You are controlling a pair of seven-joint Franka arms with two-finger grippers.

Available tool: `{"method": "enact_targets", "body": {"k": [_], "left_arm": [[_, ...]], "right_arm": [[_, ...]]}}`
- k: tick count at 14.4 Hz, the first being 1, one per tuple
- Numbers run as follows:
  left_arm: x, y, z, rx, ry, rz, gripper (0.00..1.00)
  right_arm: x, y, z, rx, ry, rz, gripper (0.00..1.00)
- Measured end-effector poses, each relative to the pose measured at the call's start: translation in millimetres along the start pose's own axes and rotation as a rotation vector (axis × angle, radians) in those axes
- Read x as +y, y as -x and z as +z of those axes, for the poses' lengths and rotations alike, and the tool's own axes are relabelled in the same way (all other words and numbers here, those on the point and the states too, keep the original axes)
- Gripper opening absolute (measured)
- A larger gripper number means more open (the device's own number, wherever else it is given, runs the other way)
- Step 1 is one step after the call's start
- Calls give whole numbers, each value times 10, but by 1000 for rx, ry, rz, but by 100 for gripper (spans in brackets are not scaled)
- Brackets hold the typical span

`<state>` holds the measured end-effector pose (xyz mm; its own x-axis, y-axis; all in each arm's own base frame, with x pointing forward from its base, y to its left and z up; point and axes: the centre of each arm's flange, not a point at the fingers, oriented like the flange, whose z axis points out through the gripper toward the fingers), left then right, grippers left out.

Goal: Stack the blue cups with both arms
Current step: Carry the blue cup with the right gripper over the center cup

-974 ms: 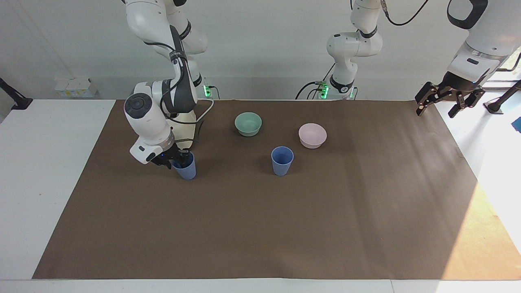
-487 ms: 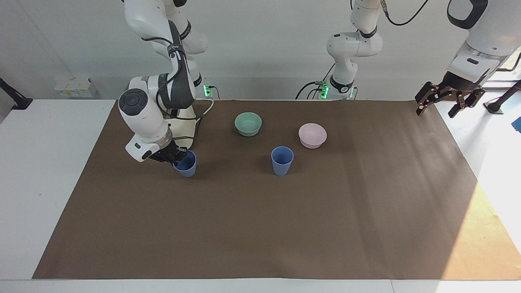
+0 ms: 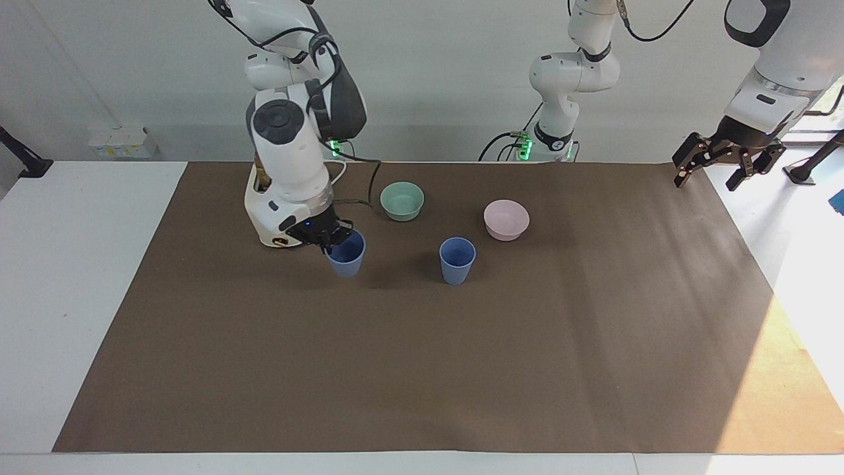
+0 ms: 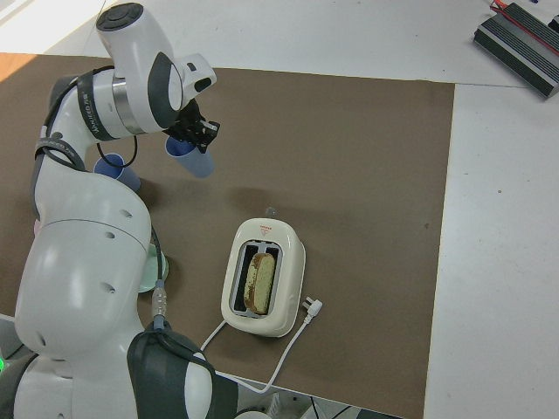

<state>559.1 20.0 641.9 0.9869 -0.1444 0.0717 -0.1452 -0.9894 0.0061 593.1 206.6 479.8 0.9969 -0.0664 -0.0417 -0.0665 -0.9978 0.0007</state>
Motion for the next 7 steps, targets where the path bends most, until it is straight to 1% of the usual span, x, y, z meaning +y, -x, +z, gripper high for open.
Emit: {"method": "enact_targets", "body": {"k": [1, 4, 7], "left_arm": [[0, 0, 0, 0, 0, 0, 100], [0, 0, 0, 0, 0, 0, 100], [0, 0, 0, 0, 0, 0, 100]], "right_arm": [[-211, 82, -34, 2, -4, 19, 4], [-749, 237, -193, 10, -64, 93, 4], [-1245, 448, -324, 21, -93, 119, 4]]}}
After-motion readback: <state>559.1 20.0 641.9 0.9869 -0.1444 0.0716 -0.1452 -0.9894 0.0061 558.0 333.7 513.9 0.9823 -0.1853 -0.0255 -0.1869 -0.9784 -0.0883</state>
